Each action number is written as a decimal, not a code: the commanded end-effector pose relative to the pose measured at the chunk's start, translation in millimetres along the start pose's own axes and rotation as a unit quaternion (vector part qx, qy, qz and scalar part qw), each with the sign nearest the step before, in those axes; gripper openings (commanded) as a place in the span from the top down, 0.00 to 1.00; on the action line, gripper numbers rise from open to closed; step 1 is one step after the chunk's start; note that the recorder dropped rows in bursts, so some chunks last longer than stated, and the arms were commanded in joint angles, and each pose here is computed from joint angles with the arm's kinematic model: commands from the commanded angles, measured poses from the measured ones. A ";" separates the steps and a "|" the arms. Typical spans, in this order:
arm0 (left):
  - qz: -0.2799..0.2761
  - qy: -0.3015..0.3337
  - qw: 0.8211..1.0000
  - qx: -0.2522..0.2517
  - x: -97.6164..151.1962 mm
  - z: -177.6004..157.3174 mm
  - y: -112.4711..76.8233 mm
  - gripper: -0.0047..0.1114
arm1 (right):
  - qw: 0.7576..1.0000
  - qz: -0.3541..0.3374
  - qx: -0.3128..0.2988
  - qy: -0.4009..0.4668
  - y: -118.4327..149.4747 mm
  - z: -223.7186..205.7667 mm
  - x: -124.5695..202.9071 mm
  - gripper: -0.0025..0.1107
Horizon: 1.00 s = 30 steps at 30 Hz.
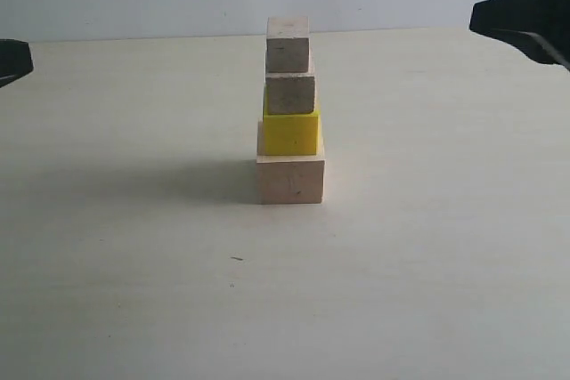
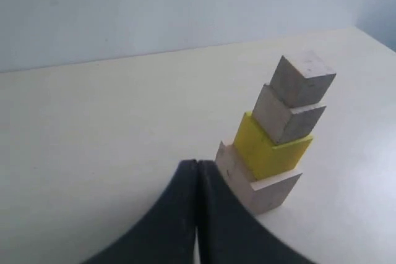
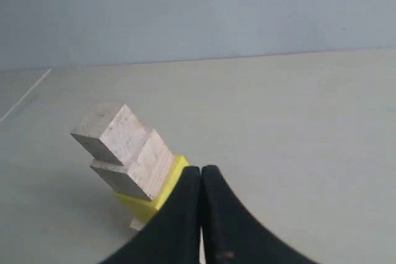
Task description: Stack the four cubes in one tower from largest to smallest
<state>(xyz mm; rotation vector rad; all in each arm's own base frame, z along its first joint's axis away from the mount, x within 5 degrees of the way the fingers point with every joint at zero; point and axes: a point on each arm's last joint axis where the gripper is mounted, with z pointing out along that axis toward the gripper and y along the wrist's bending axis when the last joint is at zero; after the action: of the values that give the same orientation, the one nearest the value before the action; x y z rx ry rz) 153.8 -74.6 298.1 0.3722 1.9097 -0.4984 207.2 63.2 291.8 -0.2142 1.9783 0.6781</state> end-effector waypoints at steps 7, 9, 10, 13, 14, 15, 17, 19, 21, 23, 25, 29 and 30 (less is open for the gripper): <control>-0.002 -0.012 1.000 -0.001 -1.7 -4.3 -0.5 0.96 | 0.999 -0.019 -0.012 -0.044 14.6 -24.0 -8.5 0.98; -0.002 -0.012 1.000 -0.001 -1.7 -4.3 -0.5 0.96 | 0.999 -0.020 -0.012 -0.046 15.4 -25.2 -8.9 0.98; -0.002 -0.012 1.000 -0.001 -1.7 -4.3 -0.5 0.96 | 0.999 -0.020 -0.012 -0.046 15.4 -25.2 -8.9 0.98; -0.002 -0.012 1.000 -0.001 -1.7 -4.3 -0.5 0.96 | 0.999 -0.020 -0.012 -0.046 15.4 -25.2 -8.9 0.98; -0.002 -0.012 1.000 -0.001 -1.7 -4.3 -0.5 0.96 | 0.999 -0.020 -0.012 -0.046 15.4 -25.2 -8.9 0.98; -0.002 -0.012 1.000 -0.001 -1.7 -4.3 -0.5 0.96 | 0.999 -0.020 -0.012 -0.046 15.4 -25.2 -8.9 0.98; -0.002 -0.012 1.000 -0.001 -1.7 -4.3 -0.5 0.96 | 0.999 -0.020 -0.012 -0.046 15.4 -25.2 -8.9 0.98; -0.002 -0.012 1.000 -0.001 -1.7 -4.3 -0.5 0.96 | 0.998 -0.024 -0.005 -0.049 17.5 -23.4 -8.7 0.98; -0.002 -0.012 1.000 -0.001 -1.7 -4.3 -0.5 0.96 | 0.998 -0.031 0.001 -0.052 22.2 -20.8 -7.9 0.98; -0.002 -0.012 1.000 -0.001 -1.7 -4.3 -0.5 0.96 | 0.998 -0.034 -0.018 -0.044 27.2 -20.0 -6.0 0.98; 0.000 -0.022 1.000 0.000 -3.5 -8.8 -1.6 0.96 | 0.998 -0.034 -0.020 -0.043 27.5 -20.0 -5.8 0.98; 0.010 -0.071 0.997 0.004 -11.0 -31.8 -7.1 0.96 | 0.998 -0.034 -0.020 -0.043 27.5 -20.0 -5.8 0.98; 0.012 -0.087 0.996 0.002 -12.9 -38.9 -7.7 0.96 | 0.998 -0.034 -0.020 -0.043 27.5 -20.0 -5.8 0.98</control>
<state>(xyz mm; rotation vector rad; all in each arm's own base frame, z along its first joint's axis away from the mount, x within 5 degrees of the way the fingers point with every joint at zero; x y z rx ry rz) 135.0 -68.0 314.8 0.3675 1.8018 -0.5038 184.4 73.9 314.4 -0.2652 1.8671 0.6702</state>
